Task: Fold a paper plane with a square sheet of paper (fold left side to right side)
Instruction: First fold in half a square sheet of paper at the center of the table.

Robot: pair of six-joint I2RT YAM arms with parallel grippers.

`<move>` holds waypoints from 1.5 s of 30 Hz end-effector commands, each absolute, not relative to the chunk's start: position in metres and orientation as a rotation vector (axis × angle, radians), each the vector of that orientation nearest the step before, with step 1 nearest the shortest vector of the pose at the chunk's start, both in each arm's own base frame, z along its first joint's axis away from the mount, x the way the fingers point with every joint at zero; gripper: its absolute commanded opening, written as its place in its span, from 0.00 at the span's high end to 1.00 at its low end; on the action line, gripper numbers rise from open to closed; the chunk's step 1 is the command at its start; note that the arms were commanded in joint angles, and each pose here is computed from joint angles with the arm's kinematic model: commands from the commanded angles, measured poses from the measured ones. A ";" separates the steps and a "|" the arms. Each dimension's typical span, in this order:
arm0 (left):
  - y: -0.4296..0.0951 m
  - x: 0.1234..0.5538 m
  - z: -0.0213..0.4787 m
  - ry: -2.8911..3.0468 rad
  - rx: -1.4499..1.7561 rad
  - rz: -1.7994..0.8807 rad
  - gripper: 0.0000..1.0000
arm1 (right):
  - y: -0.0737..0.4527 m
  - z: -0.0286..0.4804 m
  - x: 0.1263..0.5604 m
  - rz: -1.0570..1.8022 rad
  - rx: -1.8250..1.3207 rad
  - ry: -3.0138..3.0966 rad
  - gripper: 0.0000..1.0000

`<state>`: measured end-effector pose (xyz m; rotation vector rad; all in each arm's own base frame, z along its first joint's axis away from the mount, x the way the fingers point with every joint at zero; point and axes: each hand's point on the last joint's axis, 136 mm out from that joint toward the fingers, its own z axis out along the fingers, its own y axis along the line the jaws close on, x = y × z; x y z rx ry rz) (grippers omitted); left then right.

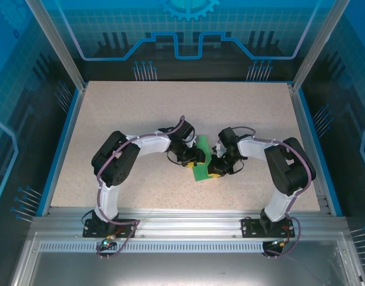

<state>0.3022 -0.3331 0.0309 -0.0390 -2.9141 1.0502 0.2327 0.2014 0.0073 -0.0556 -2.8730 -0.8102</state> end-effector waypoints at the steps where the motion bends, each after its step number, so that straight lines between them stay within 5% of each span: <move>1: -0.326 0.311 0.023 -2.922 -0.010 1.003 0.51 | 0.173 -0.024 0.212 -0.540 -0.075 -2.867 0.89; 16: -0.295 0.361 0.012 -2.973 0.115 0.988 0.51 | 0.162 -0.027 0.207 -0.449 -0.047 -2.863 0.89; 45: -0.317 0.424 0.029 -2.956 0.162 1.181 0.44 | 0.161 -0.031 0.204 -0.433 -0.048 -2.849 0.89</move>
